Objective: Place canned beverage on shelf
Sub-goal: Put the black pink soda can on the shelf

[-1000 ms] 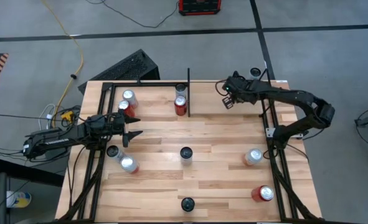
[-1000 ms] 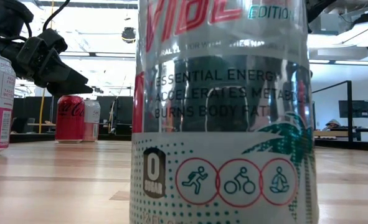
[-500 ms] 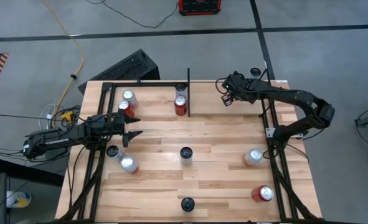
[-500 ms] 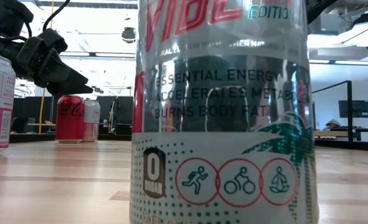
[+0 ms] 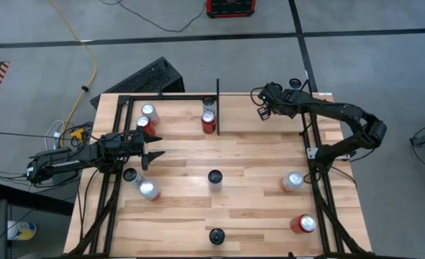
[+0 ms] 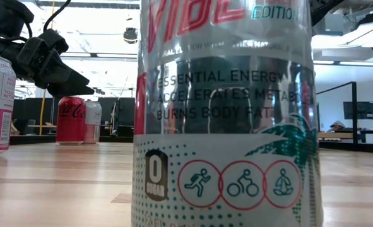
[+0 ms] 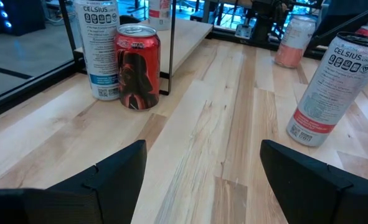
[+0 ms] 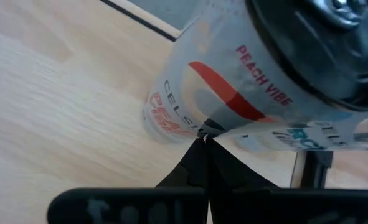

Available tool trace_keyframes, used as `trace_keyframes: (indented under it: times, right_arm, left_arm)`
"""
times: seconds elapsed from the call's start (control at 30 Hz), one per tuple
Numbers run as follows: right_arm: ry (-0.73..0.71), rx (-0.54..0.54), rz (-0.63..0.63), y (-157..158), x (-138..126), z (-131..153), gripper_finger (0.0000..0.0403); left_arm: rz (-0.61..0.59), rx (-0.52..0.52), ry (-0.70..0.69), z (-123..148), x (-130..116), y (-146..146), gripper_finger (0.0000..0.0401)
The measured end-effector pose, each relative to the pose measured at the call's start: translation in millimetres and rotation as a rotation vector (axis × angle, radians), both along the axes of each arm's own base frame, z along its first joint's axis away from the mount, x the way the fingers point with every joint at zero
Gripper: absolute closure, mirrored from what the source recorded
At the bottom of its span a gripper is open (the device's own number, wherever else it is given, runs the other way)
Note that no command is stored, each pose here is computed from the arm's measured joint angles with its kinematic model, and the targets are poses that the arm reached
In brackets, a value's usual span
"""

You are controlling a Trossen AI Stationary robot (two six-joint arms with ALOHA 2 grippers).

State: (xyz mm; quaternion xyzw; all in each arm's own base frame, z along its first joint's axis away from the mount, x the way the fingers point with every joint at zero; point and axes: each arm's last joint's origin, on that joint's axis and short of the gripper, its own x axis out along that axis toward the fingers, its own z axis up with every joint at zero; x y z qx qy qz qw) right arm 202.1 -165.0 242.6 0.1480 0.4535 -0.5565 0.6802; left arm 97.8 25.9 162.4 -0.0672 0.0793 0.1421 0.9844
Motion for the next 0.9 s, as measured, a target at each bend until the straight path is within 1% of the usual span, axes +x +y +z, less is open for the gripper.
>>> trace_keyframes:
  times: [0.57, 0.9]
  right_arm:
    - [-0.024, -0.023, -0.043, -10.6, -5.1, 1.2, 0.0387]
    - [-0.055, 0.002, -0.003, 0.8, 4.0, 0.6, 0.0387]
  left_arm:
    - [0.000, 0.000, 0.000, 0.0, 0.0, 0.0, 0.0101]
    - [0.000, 0.000, 0.000, 0.0, 0.0, 0.0, 0.0101]
